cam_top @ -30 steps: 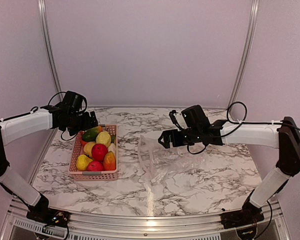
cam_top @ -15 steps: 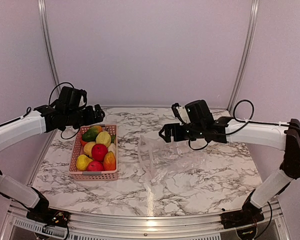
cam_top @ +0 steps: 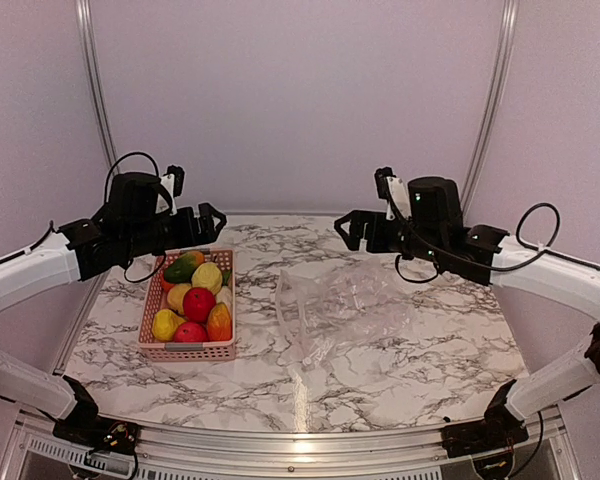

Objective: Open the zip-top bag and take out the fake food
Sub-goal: Reset both arms

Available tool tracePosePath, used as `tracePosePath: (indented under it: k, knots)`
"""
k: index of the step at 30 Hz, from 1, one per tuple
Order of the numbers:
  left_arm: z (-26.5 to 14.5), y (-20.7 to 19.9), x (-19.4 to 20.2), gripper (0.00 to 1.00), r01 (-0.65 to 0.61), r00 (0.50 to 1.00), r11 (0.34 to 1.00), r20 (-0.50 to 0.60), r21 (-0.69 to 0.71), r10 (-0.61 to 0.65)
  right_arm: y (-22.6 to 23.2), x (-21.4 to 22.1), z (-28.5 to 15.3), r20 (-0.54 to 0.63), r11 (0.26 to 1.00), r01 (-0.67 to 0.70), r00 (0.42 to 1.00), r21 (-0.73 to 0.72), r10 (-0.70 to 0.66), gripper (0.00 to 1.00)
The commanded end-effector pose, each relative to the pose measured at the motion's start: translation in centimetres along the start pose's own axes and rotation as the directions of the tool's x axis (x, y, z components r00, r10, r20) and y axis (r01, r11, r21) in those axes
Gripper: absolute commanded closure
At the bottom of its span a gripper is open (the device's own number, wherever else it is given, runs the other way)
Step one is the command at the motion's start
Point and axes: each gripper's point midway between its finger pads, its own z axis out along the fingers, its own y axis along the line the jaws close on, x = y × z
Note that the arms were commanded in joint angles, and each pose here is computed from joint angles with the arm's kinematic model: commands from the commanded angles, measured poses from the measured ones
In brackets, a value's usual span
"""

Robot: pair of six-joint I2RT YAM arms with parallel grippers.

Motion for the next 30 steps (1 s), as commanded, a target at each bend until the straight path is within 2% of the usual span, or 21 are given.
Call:
tracePosePath:
  k: [1, 8, 30]
  knots:
    - [-1.3, -1.1, -1.9, 0.01, -0.003, 0.997, 0.998, 0.079, 0.057, -0.002, 0.8, -3.2, -2.0, 0.127, 1.0, -0.011, 0.992, -0.016, 0.013, 0.01]
    - [-1.9, -1.0, -2.5, 0.01, 0.005, 0.995, 0.999, 0.101, 0.054, -0.01, 1.0, -4.7, -3.4, 0.181, 1.0, -0.001, 0.983, -0.021, 0.005, 0.01]
    - [-4.0, -0.7, -3.3, 0.01, -0.022, 0.993, 0.999, 0.118, 0.029, 0.019, 1.1, -5.0, -4.3, 0.202, 0.999, -0.011, 0.979, -0.036, 0.018, 0.01]
